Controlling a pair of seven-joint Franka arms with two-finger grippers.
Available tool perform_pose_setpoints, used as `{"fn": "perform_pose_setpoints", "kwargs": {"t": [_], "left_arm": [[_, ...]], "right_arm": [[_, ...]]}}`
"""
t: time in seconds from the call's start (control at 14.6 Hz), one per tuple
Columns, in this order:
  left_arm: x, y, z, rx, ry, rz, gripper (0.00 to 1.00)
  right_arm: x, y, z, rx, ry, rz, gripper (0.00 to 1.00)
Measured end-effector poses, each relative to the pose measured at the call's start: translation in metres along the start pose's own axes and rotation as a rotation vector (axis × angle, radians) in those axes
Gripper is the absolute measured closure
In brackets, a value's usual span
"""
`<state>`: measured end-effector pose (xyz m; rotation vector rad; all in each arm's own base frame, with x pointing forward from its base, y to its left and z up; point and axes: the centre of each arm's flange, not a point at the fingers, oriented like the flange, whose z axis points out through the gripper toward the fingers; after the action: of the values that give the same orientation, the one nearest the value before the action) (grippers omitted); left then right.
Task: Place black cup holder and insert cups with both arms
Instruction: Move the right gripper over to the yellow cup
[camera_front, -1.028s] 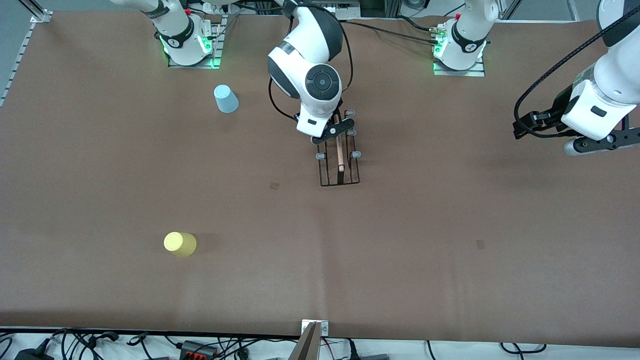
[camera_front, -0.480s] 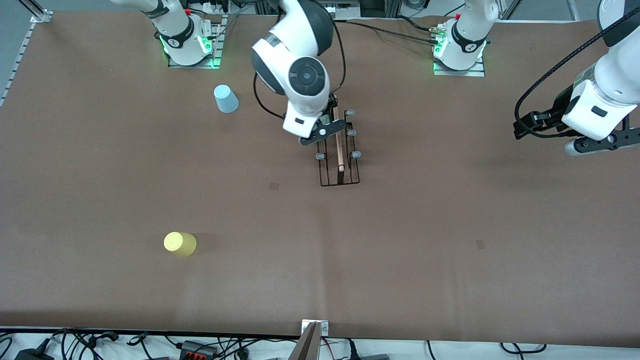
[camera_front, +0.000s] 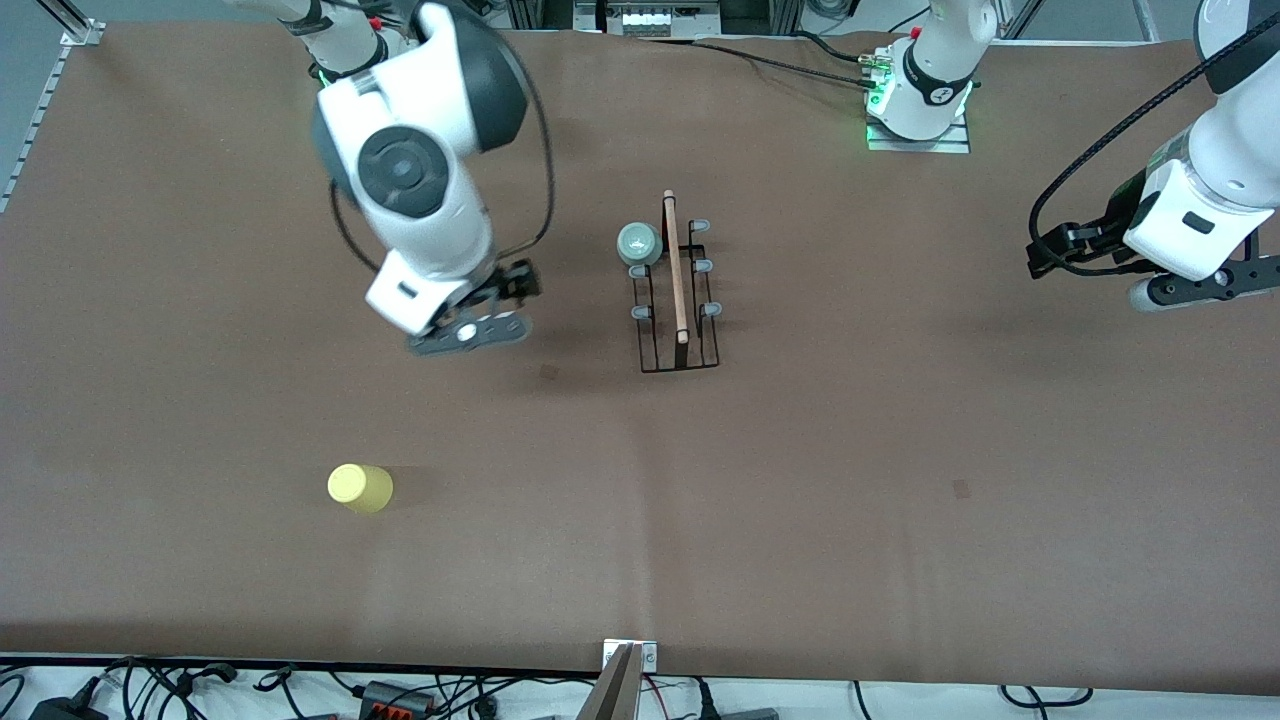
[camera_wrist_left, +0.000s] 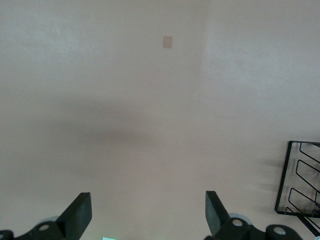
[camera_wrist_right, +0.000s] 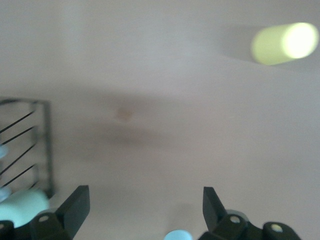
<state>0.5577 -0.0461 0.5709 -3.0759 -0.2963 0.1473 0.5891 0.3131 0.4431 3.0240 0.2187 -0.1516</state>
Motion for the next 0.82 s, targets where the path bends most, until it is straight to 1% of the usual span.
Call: {"fn": "perform_pose_setpoints", "kwargs": {"t": [0.14, 0.34, 0.41, 0.48, 0.69, 0.82], "left_arm": [[0.000, 0.000, 0.000, 0.000, 0.000, 0.000, 0.00], [0.000, 0.000, 0.000, 0.000, 0.000, 0.001, 0.00], [0.000, 0.000, 0.000, 0.000, 0.000, 0.001, 0.00], [0.000, 0.000, 0.000, 0.000, 0.000, 0.001, 0.00], [0.000, 0.000, 0.000, 0.000, 0.000, 0.000, 0.00], [0.000, 0.000, 0.000, 0.000, 0.000, 0.000, 0.00]], "right_arm": [[0.024, 0.057, 0.020, -0.012, -0.019, 0.090, 0.00], [0.054, 0.140, 0.045, -0.009, 0.006, 0.218, 0.00], [0.061, 0.175, 0.056, -0.008, 0.000, 0.267, 0.00], [0.065, 0.194, 0.063, -0.007, -0.001, 0.290, 0.00], [0.080, 0.207, 0.084, -0.006, 0.053, 0.306, 0.00], [0.088, 0.210, 0.104, -0.007, 0.062, 0.312, 0.00]]}}
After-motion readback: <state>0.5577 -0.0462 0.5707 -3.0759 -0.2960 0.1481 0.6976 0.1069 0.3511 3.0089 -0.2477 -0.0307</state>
